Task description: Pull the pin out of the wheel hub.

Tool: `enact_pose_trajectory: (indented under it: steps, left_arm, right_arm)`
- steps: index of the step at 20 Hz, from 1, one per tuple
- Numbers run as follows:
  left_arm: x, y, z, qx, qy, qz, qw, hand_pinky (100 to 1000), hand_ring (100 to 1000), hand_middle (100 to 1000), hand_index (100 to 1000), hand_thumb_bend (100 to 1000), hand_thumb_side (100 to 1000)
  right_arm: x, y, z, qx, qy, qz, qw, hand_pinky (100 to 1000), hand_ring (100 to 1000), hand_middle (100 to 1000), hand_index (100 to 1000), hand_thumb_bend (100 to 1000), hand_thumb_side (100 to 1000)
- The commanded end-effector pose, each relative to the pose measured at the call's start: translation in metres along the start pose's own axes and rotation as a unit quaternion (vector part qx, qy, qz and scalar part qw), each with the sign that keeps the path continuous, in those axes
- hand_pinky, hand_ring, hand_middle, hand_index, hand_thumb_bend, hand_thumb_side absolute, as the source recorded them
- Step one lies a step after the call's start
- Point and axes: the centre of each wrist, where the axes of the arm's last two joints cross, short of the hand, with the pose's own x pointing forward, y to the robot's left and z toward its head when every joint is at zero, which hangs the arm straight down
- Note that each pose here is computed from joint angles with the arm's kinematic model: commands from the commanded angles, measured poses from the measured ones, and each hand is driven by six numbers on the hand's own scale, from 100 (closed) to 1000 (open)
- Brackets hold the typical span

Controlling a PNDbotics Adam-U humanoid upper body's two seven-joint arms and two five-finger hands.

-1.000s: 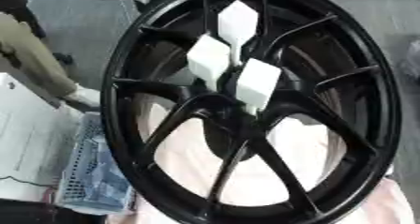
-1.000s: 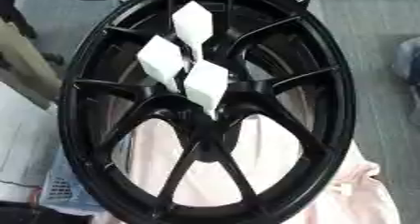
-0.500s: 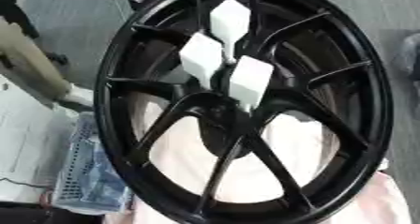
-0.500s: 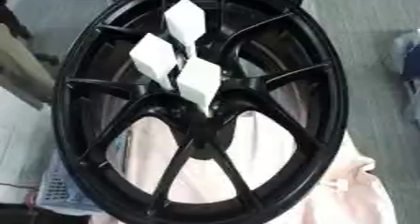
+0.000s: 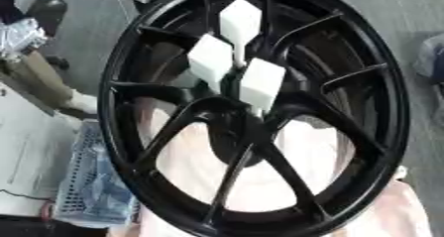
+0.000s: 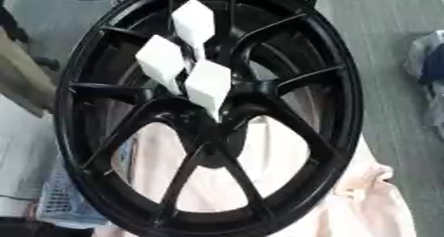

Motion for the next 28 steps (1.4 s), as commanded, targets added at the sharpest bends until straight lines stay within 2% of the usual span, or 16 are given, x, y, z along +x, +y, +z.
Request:
enact_pose_trajectory:
  steps: [1, 10, 17, 21, 26, 28]
  left_arm:
    - [0.009, 0.013, -0.004, -0.060, 0.002, -0.023, 0.998, 787, 762, 682, 806, 100, 559]
    - [0.032, 0.026, -0.043, -0.145, -0.030, -0.004, 0.989, 795, 773, 694, 827, 100, 566]
    - [0.028, 0.025, -0.069, -0.179, -0.028, 0.023, 0.983, 797, 775, 708, 844, 124, 583]
    - [0.026, 0.022, -0.080, -0.179, -0.014, 0.032, 0.983, 813, 794, 723, 841, 128, 470]
    - [0.022, 0.016, -0.088, -0.180, 0.004, 0.039, 0.983, 833, 812, 732, 854, 207, 353]
    - [0.020, 0.014, -0.092, -0.183, 0.006, 0.043, 0.982, 836, 817, 737, 854, 208, 324]
  right_arm:
    - [0.006, -0.003, -0.005, 0.013, -0.012, 0.007, 1.000, 635, 804, 740, 707, 100, 404]
    - [0.005, -0.004, -0.001, 0.020, -0.004, 0.012, 1.000, 636, 804, 740, 707, 100, 406]
    - [0.004, -0.003, 0.000, 0.022, 0.000, 0.010, 1.000, 635, 805, 741, 707, 100, 410]
    - [0.005, -0.001, -0.001, 0.021, 0.000, 0.004, 1.000, 634, 805, 741, 707, 100, 415]
    - [0.006, 0.001, -0.003, 0.020, -0.002, -0.005, 1.000, 634, 806, 739, 704, 100, 420]
    - [0.006, 0.002, -0.004, 0.020, -0.001, -0.007, 1.000, 634, 805, 738, 704, 100, 423]
